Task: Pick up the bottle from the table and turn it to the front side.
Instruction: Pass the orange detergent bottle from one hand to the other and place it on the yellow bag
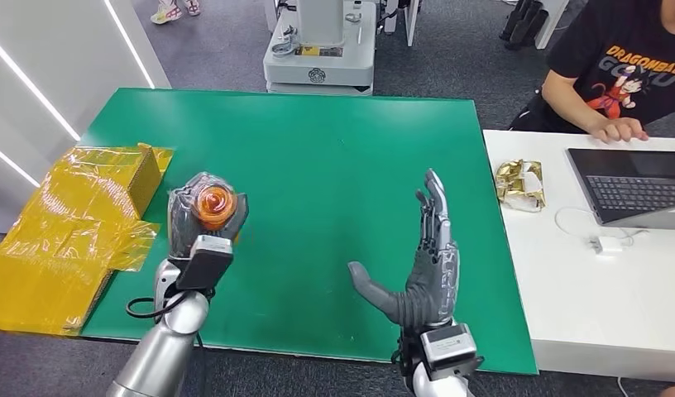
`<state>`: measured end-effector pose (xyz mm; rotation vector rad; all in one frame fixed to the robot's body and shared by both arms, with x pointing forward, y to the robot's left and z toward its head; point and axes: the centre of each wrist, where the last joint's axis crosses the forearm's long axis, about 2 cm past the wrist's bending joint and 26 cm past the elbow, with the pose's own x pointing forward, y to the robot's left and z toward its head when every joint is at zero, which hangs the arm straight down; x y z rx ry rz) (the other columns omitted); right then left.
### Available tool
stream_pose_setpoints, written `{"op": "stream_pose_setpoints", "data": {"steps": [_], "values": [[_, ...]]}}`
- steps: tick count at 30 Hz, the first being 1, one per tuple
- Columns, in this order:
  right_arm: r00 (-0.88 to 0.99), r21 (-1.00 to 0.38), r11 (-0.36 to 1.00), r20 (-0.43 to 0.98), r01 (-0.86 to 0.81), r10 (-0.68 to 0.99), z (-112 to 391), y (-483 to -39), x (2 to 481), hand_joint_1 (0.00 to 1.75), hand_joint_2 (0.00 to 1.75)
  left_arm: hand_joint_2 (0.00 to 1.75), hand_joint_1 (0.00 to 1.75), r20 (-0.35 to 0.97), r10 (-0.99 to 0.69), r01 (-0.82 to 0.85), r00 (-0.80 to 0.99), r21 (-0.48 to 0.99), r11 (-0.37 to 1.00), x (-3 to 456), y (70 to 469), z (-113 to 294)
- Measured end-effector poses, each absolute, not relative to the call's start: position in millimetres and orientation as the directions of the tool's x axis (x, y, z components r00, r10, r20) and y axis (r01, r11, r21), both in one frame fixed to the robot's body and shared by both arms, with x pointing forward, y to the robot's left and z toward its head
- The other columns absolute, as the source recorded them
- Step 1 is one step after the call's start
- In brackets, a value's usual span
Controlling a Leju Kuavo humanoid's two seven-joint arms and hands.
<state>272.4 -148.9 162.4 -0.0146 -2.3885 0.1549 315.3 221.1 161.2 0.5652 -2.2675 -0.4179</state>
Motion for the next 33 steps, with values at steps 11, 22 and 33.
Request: {"op": "stream_pose_setpoints", "data": {"steps": [11, 22, 33], "values": [[-0.749, -0.073, 0.997, 0.662, -0.028, 0.028, 177, -148, 262, 0.0, 1.75, 1.75, 1.75, 0.089, -0.901, -0.569, -0.425, 0.748, 0.342, 336, 274, 179], [-0.765, -0.06, 0.998, 0.643, -0.035, 0.012, 183, -148, 249, 0.0, 1.75, 1.75, 1.75, -0.191, -0.929, -0.521, -0.316, 0.854, 0.002, 359, 298, 174], [-0.77, -0.042, 0.999, 0.638, -0.005, 0.023, 181, -152, 243, 0.0, 1.75, 1.75, 1.75, -0.259, -0.906, -0.303, -0.336, 0.94, -0.156, 378, 310, 145]]}}
